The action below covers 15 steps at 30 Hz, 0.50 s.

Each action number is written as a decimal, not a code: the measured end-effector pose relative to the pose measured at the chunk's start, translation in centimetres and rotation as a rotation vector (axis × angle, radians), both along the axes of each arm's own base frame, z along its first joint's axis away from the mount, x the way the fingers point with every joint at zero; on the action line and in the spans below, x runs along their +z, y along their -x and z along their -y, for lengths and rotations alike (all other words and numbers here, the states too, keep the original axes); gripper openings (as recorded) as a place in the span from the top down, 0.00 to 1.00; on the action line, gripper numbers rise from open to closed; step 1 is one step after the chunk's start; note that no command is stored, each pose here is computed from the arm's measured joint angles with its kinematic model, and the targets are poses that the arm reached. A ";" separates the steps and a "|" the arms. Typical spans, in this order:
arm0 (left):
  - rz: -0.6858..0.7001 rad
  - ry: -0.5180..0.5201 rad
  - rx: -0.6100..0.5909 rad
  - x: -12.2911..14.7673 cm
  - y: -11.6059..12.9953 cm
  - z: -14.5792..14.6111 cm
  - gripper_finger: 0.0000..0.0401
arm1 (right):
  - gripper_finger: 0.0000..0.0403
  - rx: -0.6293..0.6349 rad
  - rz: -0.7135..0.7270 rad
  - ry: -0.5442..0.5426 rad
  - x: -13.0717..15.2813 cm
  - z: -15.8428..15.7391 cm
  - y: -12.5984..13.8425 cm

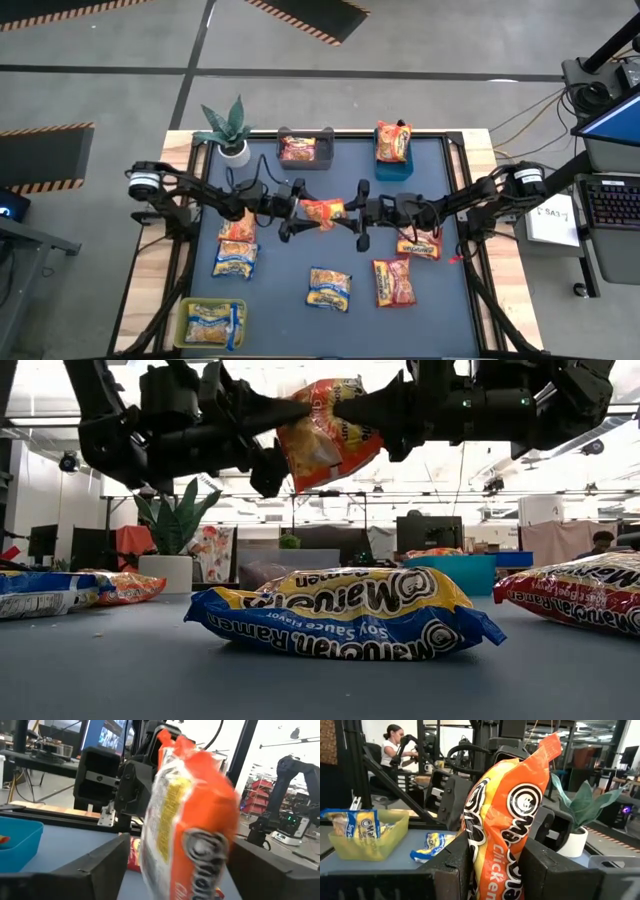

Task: Sort Maruchan noodles
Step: Put the right orange noodle pack into the blue bin

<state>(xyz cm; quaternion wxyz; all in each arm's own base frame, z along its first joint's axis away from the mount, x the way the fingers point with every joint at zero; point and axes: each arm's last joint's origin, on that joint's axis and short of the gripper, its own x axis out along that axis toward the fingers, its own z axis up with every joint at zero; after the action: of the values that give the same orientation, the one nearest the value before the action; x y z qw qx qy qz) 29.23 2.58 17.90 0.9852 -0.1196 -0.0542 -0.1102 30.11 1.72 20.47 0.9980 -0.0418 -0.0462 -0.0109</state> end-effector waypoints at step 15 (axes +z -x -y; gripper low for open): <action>-0.031 0.003 0.000 -0.6 -0.6 0.0 0.74 | 0.69 -0.001 -0.032 -0.082 0.0 0.0 0.2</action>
<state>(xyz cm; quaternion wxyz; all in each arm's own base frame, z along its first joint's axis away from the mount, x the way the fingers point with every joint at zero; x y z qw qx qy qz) 29.80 2.63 17.31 0.9857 -0.1229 -0.0392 -0.1080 29.96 1.69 20.49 0.9995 -0.0010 -0.0298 -0.0126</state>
